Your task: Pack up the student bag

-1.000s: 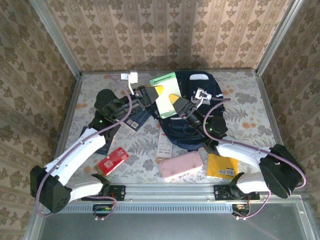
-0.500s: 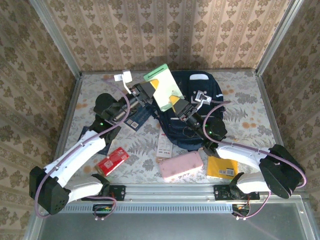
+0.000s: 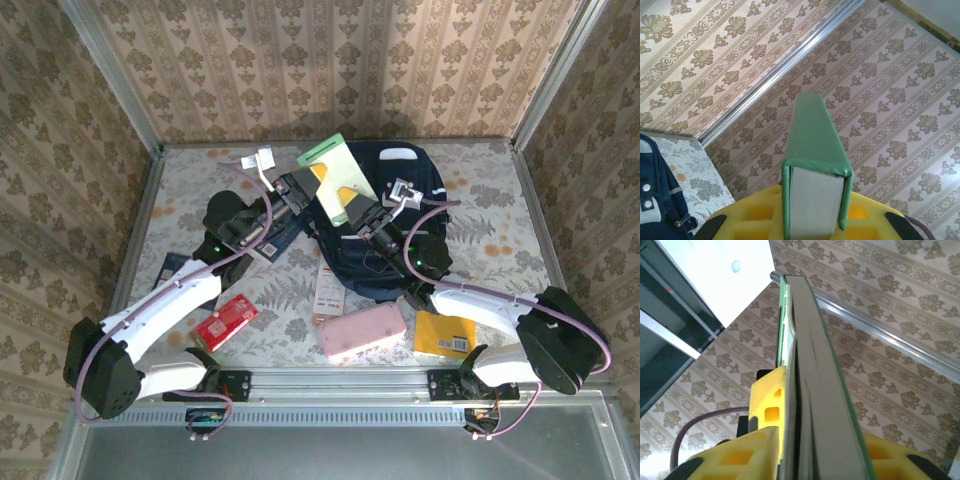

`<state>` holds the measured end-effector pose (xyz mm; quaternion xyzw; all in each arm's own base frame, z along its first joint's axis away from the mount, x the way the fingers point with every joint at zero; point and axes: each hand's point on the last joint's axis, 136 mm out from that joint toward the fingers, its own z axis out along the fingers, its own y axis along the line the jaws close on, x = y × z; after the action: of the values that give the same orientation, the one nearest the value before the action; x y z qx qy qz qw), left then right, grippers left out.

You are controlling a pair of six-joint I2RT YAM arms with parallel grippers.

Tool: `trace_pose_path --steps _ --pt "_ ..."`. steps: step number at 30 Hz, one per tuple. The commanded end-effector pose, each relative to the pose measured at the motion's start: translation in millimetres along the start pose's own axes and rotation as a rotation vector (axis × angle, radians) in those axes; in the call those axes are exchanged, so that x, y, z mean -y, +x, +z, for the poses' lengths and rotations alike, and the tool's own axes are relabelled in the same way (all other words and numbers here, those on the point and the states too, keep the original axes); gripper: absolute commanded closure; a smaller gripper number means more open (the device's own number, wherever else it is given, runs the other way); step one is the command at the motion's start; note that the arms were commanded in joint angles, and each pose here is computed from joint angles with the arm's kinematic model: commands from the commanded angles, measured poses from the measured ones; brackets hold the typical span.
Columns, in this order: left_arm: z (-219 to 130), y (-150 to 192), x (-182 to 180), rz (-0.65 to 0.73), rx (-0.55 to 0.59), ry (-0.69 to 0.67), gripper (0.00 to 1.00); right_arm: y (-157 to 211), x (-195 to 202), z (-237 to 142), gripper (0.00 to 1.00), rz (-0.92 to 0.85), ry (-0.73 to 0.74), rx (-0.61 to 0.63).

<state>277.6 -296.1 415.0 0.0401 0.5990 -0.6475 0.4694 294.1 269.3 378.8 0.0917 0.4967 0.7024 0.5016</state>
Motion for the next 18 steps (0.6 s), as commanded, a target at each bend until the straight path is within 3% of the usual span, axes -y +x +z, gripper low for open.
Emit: trace_pose_path --steps 1,3,7,9,11,15,18 --pt "-3.3 -12.9 14.5 0.012 0.053 0.038 1.0 -11.5 -21.2 4.9 0.88 -0.021 -0.064 0.041" --pt "-3.9 -9.1 8.5 0.034 0.032 0.006 0.95 -12.1 -20.7 3.8 0.98 -0.03 -0.062 0.036" --pt "-13.7 -8.1 -11.4 0.129 -0.005 -0.133 0.48 -16.4 -2.9 -11.2 1.0 -0.118 0.058 0.034" --pt "-20.0 -10.7 -21.5 0.199 -0.041 -0.216 0.35 -22.3 9.2 -23.6 1.0 -0.204 0.177 0.026" --pt "-24.8 -13.4 -32.5 0.292 -0.094 -0.309 0.28 -33.1 25.0 -41.4 1.0 -0.339 0.386 -0.013" --pt "-17.6 -4.1 -60.4 0.42 -0.275 -0.459 0.24 -61.5 30.8 -73.3 1.0 -0.607 0.63 -0.029" --pt "-2.1 20.8 -90.4 0.47 -0.505 -0.514 0.23 -90.6 37.0 -103.4 1.0 -0.696 0.831 -0.015"
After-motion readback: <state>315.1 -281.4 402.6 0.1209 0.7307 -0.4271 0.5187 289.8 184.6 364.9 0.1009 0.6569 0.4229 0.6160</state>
